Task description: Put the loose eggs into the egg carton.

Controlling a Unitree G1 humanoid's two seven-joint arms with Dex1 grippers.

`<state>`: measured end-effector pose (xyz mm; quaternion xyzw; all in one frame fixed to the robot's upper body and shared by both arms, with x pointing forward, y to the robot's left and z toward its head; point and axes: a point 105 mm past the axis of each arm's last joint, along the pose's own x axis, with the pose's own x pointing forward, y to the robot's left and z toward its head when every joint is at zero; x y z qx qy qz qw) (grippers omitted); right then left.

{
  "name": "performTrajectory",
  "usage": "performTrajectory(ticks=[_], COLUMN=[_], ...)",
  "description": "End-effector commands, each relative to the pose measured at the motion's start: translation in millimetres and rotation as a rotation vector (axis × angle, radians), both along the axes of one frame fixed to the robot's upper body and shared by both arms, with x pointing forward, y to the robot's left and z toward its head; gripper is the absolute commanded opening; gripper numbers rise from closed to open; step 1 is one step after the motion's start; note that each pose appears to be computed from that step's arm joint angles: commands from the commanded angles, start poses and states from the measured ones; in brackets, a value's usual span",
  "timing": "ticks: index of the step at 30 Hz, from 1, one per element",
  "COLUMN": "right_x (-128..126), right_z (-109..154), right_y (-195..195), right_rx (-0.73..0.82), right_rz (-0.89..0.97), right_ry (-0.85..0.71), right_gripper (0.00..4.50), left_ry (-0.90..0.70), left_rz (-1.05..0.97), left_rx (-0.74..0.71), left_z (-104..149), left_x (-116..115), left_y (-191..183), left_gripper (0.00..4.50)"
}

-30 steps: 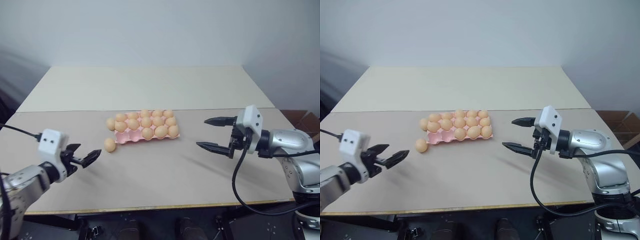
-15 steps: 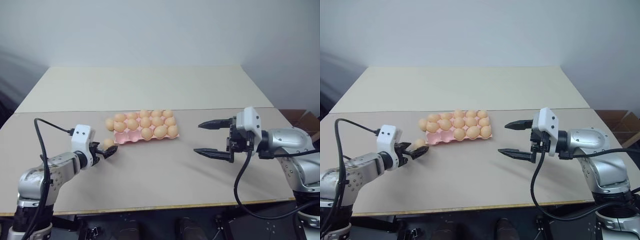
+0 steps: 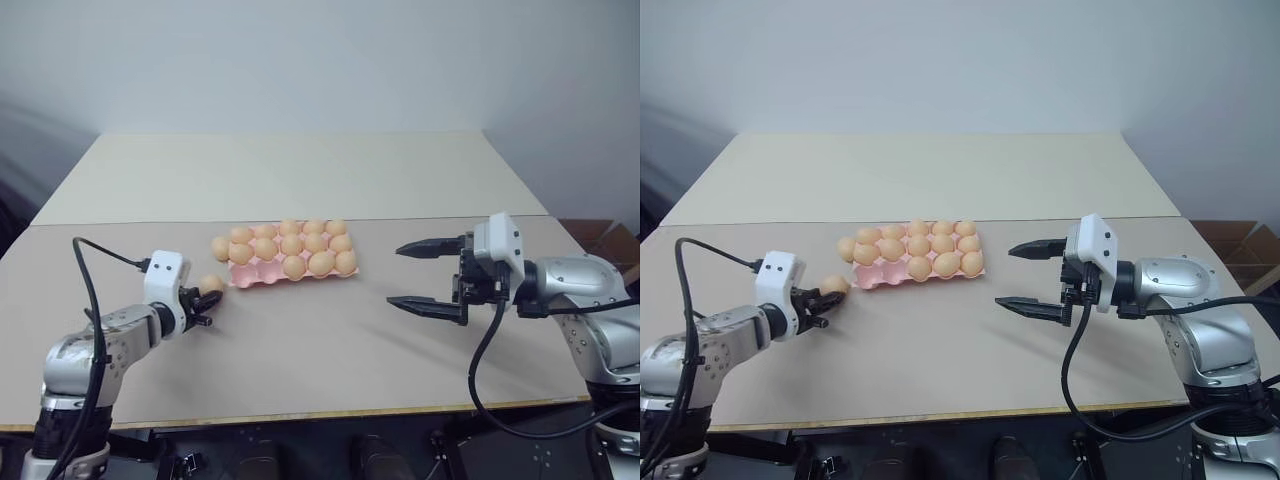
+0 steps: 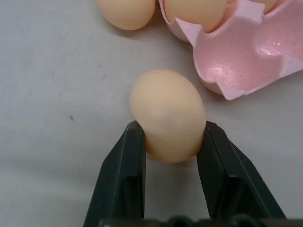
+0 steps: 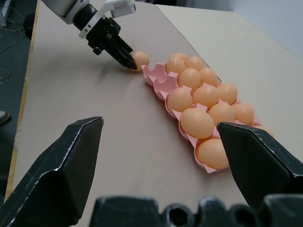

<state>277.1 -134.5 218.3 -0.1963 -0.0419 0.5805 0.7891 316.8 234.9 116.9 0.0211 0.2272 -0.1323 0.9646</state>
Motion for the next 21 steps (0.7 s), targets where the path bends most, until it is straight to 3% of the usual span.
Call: performTrajectory(ticks=[1, 6, 9, 17, 21], right_x=[-7.8, -8.9, -7.2, -5.2, -5.2], right_z=[13.2, 12.9, 12.6, 15.5, 16.6], right_y=[-1.6, -2.3, -0.7, 2.6, 2.9], right_rx=[0.010, 0.014, 0.015, 0.021, 0.024], right_rz=[0.004, -0.006, -0.006, -0.002, -0.006], right_ry=[-0.064, -0.064, -0.068, -0.082, -0.086], right_gripper=[4.50, 4.50, 4.50, 4.50, 4.50], left_ry=[-0.052, -0.166, -0.247, -0.241, -0.236], left_rz=[-0.012, -0.209, -0.310, -0.398, -0.458], left_rx=[0.110, 0.142, 0.107, 0.103, 0.093], left_z=[21.7, 57.5, 72.2, 67.9, 60.3], left_x=[-15.6, -33.9, -28.1, 16.4, 28.2], left_y=[12.6, -10.8, -32.5, -67.0, -78.1], left_gripper=[1.37, 1.37, 1.37, 1.37, 1.37])
